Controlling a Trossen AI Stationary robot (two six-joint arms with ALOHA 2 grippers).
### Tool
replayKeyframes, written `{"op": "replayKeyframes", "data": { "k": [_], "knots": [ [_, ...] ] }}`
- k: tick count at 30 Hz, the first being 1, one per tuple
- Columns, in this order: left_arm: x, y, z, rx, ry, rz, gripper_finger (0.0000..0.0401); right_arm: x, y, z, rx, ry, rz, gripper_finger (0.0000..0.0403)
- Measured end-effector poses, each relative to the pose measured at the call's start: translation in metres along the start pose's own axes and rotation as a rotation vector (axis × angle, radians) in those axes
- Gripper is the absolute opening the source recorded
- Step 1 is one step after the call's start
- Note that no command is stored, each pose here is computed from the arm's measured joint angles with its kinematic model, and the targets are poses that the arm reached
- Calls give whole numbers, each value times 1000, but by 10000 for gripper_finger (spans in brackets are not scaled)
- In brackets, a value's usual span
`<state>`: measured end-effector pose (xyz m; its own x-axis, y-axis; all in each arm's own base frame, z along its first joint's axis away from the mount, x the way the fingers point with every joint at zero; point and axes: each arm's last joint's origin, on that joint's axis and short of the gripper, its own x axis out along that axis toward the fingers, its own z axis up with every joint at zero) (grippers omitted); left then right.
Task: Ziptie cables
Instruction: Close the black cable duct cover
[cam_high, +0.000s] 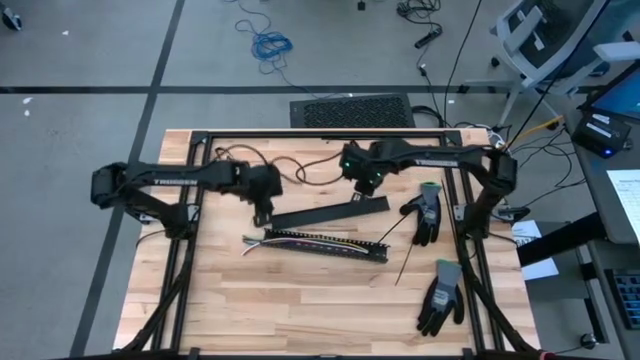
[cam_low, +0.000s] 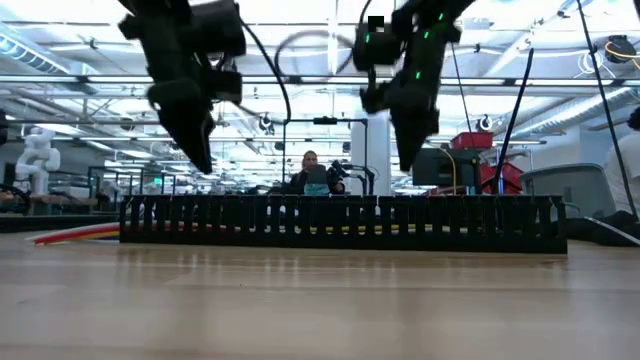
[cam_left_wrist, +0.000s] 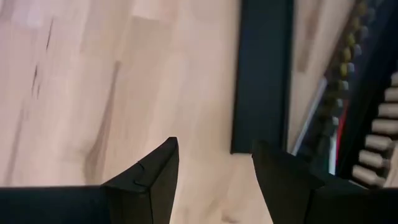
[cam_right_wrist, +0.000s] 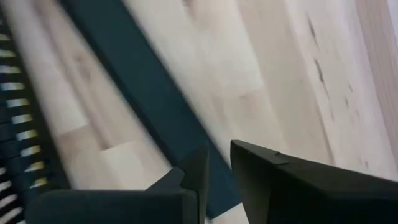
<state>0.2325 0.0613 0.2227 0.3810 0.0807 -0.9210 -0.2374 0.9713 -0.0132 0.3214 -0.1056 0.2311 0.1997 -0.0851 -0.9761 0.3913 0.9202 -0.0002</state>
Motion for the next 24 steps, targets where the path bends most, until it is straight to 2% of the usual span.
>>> {"op": "replayKeyframes", "data": {
  "k": [3,6,11,24],
  "knots": [
    [-1,15,7,-119,-78,-68,198,24,-16,4,-12,79,49,59],
    [-1,21,10,-184,-114,-98,198,46,-21,4,-43,148,85,59],
    [0,22,7,-194,-95,-46,198,65,-18,5,-103,189,99,59],
    [7,16,0,-228,-65,-29,198,74,-11,5,-207,215,135,59]
  ]
}}
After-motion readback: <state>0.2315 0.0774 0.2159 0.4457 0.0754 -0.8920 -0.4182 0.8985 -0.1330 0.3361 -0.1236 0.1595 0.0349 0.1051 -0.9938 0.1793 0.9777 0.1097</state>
